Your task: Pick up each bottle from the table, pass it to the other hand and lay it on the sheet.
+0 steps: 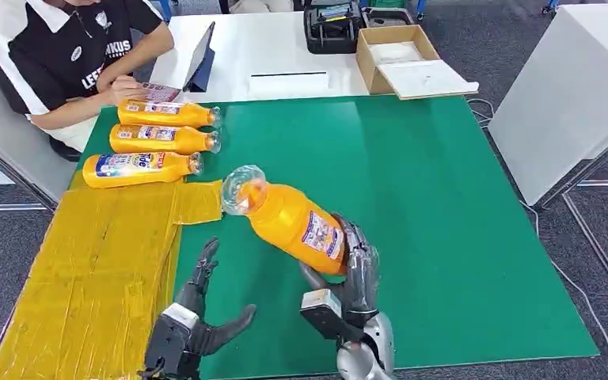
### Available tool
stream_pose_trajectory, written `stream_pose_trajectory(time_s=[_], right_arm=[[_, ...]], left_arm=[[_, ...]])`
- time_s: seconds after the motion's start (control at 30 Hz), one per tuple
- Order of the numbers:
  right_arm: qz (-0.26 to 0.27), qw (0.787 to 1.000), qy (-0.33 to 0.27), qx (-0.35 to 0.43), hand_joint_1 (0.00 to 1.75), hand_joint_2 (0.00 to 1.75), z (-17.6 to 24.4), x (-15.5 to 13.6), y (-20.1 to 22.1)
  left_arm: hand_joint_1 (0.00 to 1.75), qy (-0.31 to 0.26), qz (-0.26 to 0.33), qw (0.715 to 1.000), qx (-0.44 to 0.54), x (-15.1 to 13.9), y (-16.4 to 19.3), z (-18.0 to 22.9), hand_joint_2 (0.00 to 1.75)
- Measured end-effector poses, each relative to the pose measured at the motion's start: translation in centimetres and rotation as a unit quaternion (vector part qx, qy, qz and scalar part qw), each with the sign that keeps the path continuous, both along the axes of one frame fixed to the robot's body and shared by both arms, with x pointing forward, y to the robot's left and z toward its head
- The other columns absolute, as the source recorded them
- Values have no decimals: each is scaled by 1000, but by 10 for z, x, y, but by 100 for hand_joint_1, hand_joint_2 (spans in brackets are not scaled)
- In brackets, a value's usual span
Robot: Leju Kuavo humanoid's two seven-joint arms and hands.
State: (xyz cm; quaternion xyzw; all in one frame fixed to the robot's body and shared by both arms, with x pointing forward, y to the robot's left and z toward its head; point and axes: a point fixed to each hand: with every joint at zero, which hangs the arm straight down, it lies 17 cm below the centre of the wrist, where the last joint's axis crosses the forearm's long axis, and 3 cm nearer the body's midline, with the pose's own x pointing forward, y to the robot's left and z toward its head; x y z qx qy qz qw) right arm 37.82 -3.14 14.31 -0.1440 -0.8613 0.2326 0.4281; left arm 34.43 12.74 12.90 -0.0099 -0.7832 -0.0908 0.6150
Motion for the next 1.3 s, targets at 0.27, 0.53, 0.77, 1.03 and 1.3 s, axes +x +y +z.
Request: stream_pose_trajectory(time_s=[0.27,0.53,0.77,1.03,1.3], right_arm=[[-12,1000,-10,-8,175,175,4,8,-3],[-14,1000,-8,-8,175,175,6,11,-1],[-18,1000,-4,-23,175,175,6,15,1],[-25,999,-1,-30,175,175,4,19,-4],[-16,999,-7,-38,175,175,9,20,4]], left_arm=[[0,-32,-77,996,-16,14,-46,37,175],[0,-44,-80,996,-25,23,-55,50,175],[0,-57,-101,993,-28,30,-75,66,175],[0,-60,-117,991,-28,39,-87,70,175],[0,-61,-122,989,-52,50,-88,79,175]])
